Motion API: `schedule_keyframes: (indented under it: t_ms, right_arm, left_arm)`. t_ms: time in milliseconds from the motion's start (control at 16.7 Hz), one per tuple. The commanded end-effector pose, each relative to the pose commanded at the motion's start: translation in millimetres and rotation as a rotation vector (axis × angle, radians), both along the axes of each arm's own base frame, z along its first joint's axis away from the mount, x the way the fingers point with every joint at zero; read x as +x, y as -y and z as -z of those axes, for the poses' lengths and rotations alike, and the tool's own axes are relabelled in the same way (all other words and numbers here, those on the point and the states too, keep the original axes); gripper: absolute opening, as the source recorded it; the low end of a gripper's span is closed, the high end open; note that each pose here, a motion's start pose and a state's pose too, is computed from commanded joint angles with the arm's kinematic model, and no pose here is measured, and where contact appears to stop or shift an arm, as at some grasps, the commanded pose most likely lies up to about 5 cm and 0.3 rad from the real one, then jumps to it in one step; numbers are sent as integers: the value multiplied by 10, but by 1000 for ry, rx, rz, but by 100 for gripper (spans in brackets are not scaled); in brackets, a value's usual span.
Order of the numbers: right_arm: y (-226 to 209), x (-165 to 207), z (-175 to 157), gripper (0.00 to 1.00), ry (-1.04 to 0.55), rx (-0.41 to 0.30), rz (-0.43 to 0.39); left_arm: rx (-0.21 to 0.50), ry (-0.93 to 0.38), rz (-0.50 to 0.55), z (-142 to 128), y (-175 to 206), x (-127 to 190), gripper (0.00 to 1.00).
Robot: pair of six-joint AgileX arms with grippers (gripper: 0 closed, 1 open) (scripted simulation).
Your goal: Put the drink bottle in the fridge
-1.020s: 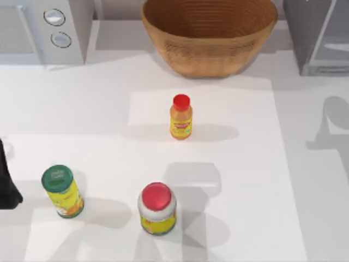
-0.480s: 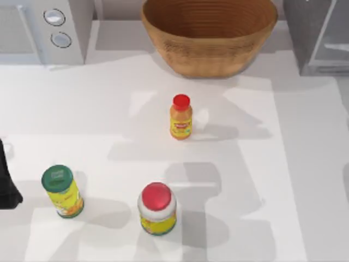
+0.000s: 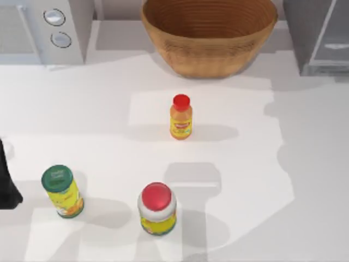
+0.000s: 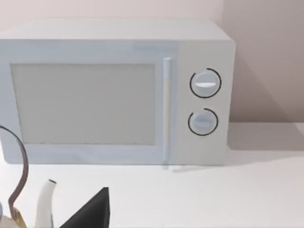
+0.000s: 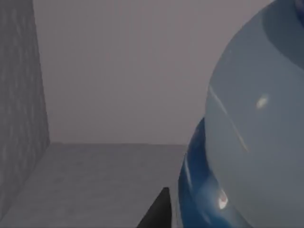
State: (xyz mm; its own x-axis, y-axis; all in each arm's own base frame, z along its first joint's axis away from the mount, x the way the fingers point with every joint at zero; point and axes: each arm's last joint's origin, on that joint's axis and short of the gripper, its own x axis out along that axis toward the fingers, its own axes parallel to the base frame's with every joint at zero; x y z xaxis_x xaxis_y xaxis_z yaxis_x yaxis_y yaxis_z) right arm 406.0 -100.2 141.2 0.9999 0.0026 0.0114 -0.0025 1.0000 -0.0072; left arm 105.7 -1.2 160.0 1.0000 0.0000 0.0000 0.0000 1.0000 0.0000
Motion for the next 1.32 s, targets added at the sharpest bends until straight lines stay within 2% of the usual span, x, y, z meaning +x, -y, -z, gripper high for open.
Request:
schedule_keyframes:
  t_ms: [120, 540, 720, 1080, 1320]
  right_arm:
    - [39, -10, 114, 1, -17, 7, 1]
    - [12, 31, 155, 1, -32, 13, -6]
    - [-16, 252, 209, 1, -46, 17, -22]
    - [30, 858, 29, 1, 15, 2, -15]
    - [31, 995, 122, 1, -21, 9, -2]
  left_arm:
    - [0, 0, 0, 0, 0, 0, 100]
    - [0, 0, 0, 0, 0, 0, 100]
    - [0, 0, 0, 0, 0, 0, 100]
    - [0, 0, 0, 0, 0, 0, 100]
    - [0, 0, 0, 0, 0, 0, 100]
